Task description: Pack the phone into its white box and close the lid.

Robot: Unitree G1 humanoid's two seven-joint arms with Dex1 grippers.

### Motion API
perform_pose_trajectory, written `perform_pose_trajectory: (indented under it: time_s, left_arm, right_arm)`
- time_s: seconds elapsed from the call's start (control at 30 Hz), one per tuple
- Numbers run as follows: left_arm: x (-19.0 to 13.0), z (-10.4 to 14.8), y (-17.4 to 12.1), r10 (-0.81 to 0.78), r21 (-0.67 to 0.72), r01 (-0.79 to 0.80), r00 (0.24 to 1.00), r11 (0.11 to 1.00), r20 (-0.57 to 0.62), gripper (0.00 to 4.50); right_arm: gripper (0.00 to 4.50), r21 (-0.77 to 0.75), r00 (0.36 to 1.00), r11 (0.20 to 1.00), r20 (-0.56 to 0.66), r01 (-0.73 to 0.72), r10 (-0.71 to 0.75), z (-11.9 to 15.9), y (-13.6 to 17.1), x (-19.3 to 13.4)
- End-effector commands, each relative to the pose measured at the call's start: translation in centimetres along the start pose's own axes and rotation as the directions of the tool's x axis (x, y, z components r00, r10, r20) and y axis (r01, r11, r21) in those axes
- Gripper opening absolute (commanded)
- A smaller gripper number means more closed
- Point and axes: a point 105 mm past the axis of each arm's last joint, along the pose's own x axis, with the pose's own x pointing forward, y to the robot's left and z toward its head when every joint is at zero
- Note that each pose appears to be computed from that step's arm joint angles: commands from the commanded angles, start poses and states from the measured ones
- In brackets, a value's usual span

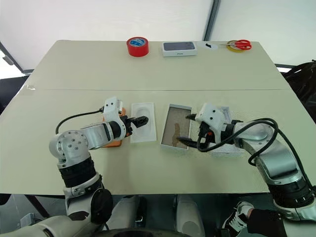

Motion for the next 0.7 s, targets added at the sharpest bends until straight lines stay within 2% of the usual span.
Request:
perform_pose_trajectory:
  time_s: [0.03, 0.2, 0.23, 0.43, 0.53, 0.57, 0.6, 0.7]
  left_arm:
    - [0.0, -0.1, 0.1, 0.008, -0.007, -0.008, 1.0, 1.0, -0.012, 2.71]
    - [0.0, 0.2, 0.3, 0.011, -0.026, -0.011, 1.0, 1.0, 0.004, 0.21]
    - [-0.1, 0.3, 0.3, 0.004, -0.035, -0.004, 1.0, 0.999, 0.012, 0.09]
    - [-0.4, 1.1, 0.4, 0.003, -0.039, -0.001, 0.999, 0.999, 0.04, 0.09]
    - [-0.6, 1.2, 0.6, 0.006, -0.038, -0.004, 0.999, 0.999, 0.048, 0.09]
    - [-0.8, 1.4, 0.7, 0.004, -0.043, -0.002, 0.998, 0.999, 0.058, 0.0]
    - [-1.0, 1.7, 0.8, -0.002, -0.055, 0.006, 0.997, 0.998, 0.075, 0.0]
    - [-1.5, 2.5, 1.0, -0.014, -0.084, 0.024, 0.993, 0.996, 0.113, 0.0]
  right_arm:
    - [4.5, -0.035, 0.999, 0.998, -0.014, -0.048, 0.048, 1.1, 1.0, 0.2]
    - [4.5, -0.042, 0.991, 0.994, -0.093, -0.1, 0.095, 0.6, 2.0, 1.3]
    - [4.5, -0.035, 0.989, 0.994, -0.11, -0.108, 0.103, 0.3, 2.2, 1.6]
    - [4.5, 0.003, 0.977, 0.995, -0.186, -0.104, 0.103, -1.0, 2.8, 3.7]
    - [4.5, 0.028, 0.973, 0.992, -0.191, -0.124, 0.127, -0.8, 3.6, 4.7]
    - [3.97, 0.034, 0.971, 0.991, -0.197, -0.131, 0.135, -0.8, 3.9, 5.0]
    - [3.66, 0.03, 0.969, 0.991, -0.211, -0.128, 0.131, -1.0, 3.9, 5.2]
    - [2.15, -0.011, 0.964, 0.993, -0.243, -0.116, 0.109, -1.3, 3.7, 5.4]
